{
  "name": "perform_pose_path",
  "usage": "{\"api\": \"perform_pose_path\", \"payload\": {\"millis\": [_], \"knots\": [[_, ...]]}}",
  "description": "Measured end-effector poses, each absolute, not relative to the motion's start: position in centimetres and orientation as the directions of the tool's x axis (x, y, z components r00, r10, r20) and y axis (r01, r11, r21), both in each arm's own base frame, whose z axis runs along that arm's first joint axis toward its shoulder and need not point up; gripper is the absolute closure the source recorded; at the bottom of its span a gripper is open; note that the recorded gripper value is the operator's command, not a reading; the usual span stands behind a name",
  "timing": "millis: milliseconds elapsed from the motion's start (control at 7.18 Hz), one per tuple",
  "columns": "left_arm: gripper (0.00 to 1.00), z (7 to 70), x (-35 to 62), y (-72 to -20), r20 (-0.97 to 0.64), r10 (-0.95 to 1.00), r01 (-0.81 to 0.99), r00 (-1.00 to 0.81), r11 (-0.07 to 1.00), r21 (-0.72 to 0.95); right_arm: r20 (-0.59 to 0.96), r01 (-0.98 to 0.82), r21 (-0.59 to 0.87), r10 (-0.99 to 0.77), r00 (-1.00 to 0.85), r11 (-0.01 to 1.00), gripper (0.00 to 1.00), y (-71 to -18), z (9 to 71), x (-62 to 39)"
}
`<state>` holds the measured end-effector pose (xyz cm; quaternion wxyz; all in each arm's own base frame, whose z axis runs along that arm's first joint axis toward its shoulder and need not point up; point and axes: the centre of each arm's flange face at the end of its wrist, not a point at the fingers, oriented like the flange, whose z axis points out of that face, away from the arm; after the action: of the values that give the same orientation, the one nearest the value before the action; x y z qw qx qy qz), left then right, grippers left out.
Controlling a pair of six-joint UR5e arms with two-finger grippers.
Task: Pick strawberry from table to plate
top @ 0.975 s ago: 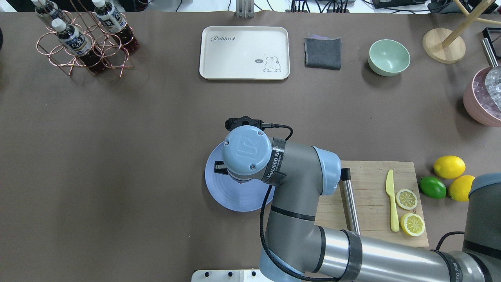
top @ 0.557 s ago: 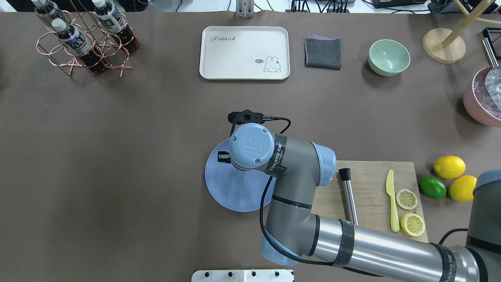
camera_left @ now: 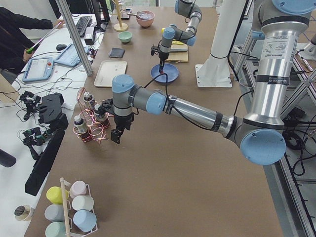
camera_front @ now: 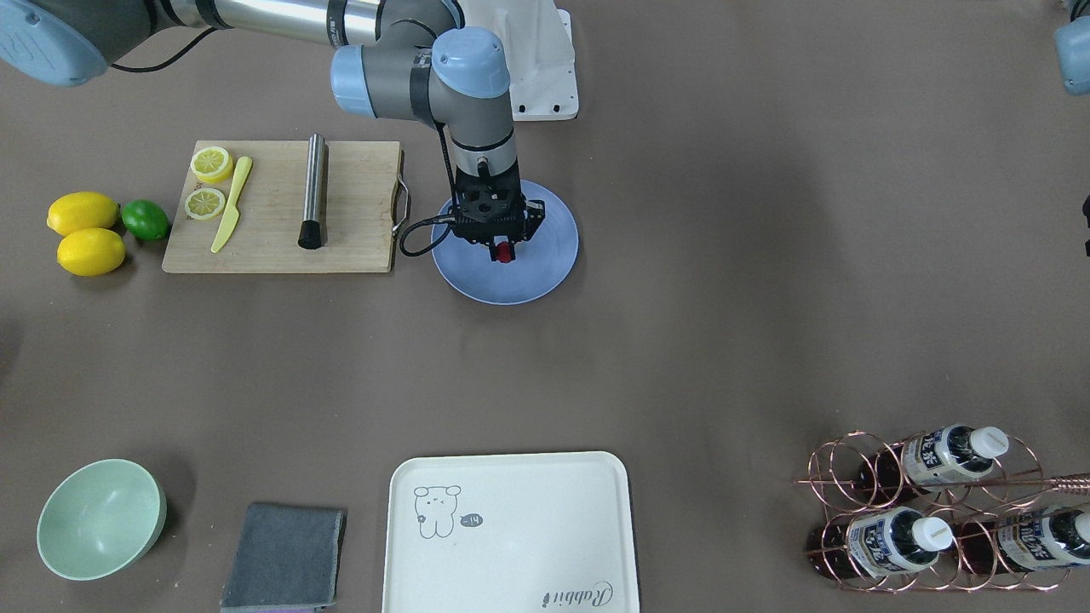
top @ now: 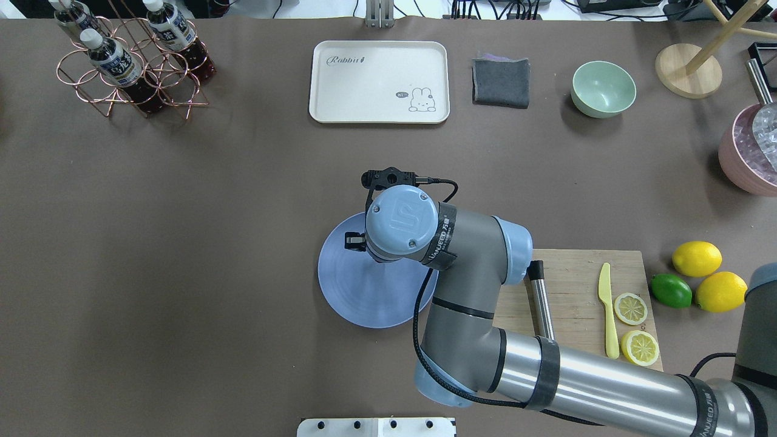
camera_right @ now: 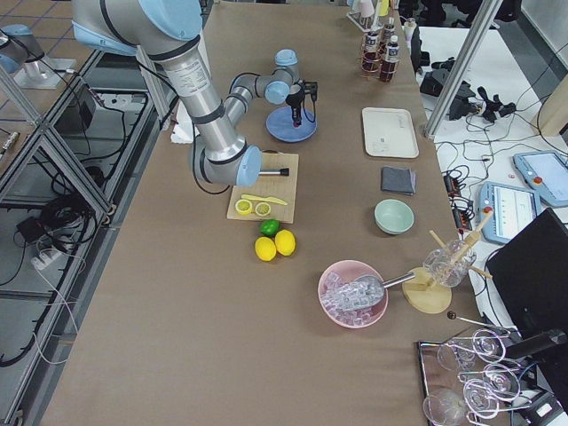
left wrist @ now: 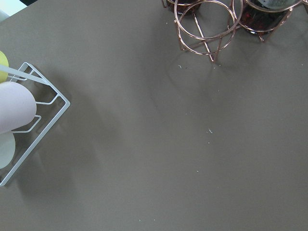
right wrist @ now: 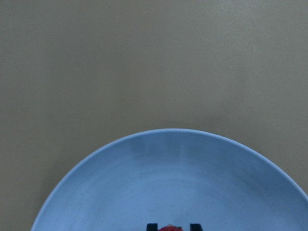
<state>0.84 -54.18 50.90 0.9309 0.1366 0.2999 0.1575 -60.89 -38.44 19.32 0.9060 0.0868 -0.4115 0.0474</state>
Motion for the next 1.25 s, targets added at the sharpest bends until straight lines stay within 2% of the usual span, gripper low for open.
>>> {"api": "perform_pose_path", "payload": {"millis": [557, 696, 835, 1253], "knots": [[0.02, 51.0, 0.9, -54.2, -0.515, 0.375, -0.212, 0.771, 0.913, 0.348, 0.725, -0.136, 0.109, 0.015, 0.689, 0.985, 1.0, -36.7, 19.8, -61.0], [0.02, 51.0, 0.9, -54.2, -0.515, 0.374, -0.212, 0.771, 0.914, 0.346, 0.719, -0.134, 0.108, 0.016, 0.695, 0.985, 0.7, -36.7, 20.2, -61.3], [0.02, 51.1, 0.9, -54.3, -0.515, 0.373, -0.212, 0.771, 0.914, 0.345, 0.717, -0.134, 0.107, 0.017, 0.697, 0.985, 0.01, -36.7, 20.3, -61.4], [0.02, 51.2, 1.0, -54.7, -0.516, 0.372, -0.212, 0.772, 0.915, 0.342, 0.727, -0.145, 0.105, 0.024, 0.686, 0.984, 0.0, -36.9, 19.7, -61.0]]}}
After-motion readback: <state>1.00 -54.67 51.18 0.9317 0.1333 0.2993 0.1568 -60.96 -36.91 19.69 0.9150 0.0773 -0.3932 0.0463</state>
